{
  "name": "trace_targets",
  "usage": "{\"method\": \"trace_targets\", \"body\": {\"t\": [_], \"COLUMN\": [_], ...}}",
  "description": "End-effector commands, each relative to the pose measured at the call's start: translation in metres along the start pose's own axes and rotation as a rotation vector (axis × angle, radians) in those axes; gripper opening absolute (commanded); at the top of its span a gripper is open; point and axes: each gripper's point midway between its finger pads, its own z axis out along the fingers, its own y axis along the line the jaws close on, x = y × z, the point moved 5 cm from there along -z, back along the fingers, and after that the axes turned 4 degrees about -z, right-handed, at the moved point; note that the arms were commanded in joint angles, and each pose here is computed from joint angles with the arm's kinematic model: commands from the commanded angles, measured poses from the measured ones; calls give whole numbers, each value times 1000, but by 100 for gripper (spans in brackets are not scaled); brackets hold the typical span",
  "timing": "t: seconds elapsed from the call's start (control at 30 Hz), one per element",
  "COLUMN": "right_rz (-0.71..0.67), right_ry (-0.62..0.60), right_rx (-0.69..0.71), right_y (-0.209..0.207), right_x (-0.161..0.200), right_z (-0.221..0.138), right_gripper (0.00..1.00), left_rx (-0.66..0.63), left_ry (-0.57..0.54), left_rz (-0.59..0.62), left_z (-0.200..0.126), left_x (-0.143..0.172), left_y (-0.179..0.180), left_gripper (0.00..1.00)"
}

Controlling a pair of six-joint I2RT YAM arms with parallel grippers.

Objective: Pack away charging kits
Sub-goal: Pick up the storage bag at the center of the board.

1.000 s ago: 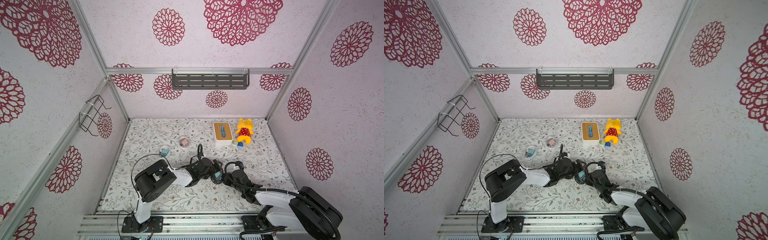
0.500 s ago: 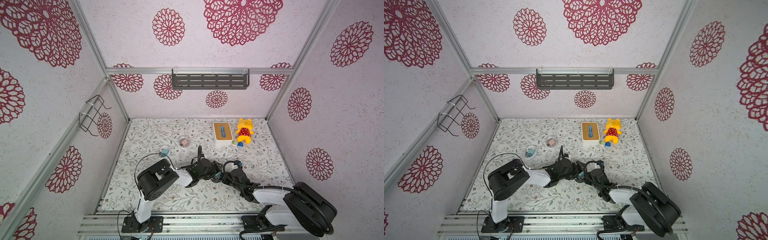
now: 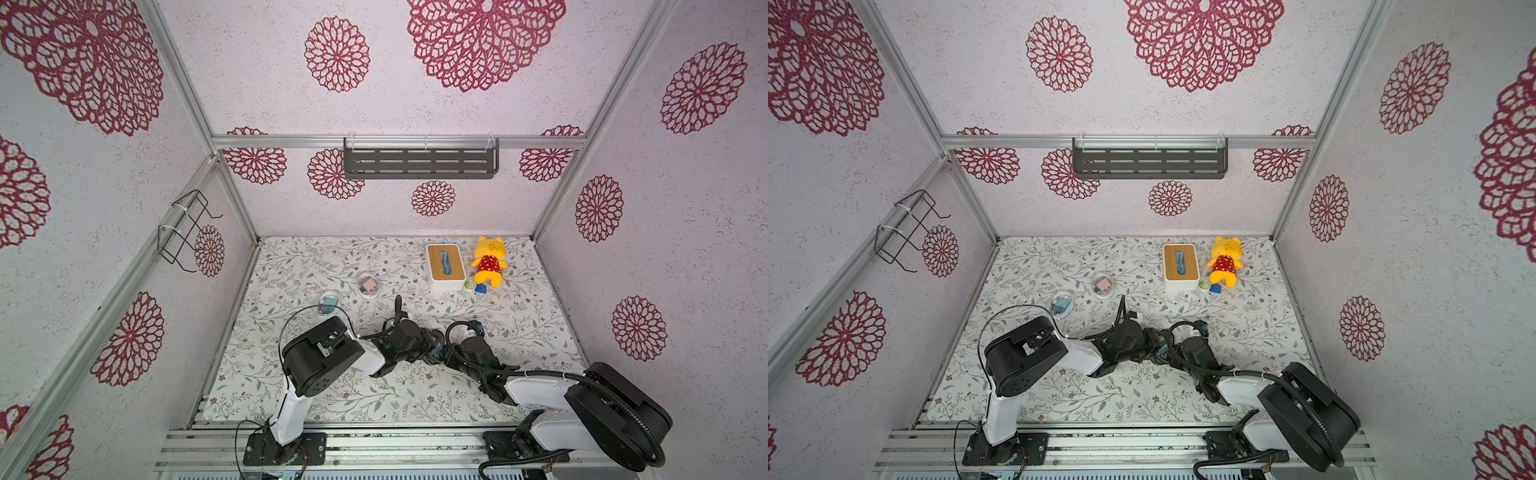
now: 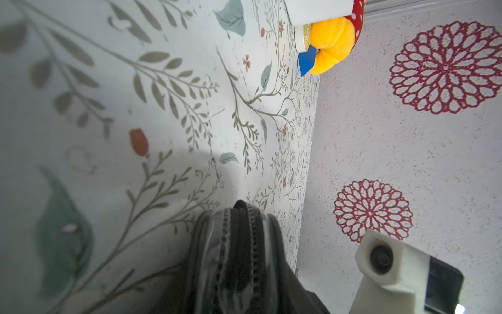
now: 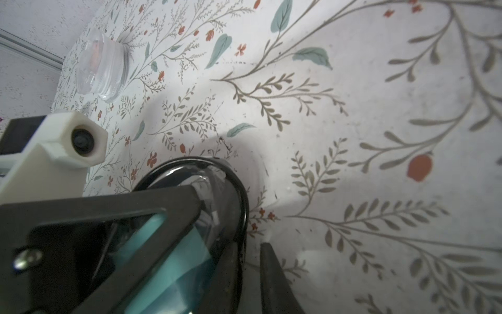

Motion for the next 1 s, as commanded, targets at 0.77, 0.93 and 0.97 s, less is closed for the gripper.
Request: {"method": "trace_targets", "body": {"t": [0.77, 0.93, 0.97], "right_rz": [-160, -227, -235], "right_ry": [-286, -384, -390], "right_rx": [-376, -576, -614], "right_y": [96, 146, 155], "right_x": [-64, -66, -65], "right_z": [-118, -151, -156], "right_gripper": [53, 53, 52], "left_rx": [-243, -186, -172], "left_ry": [-581, -815, -846], "left_rz": [383, 556, 580], "left_z": [-162, -230, -239], "left_x": [-64, -45, -39], "left_y": [-142, -212, -221], "left_gripper": [0, 0, 0]}}
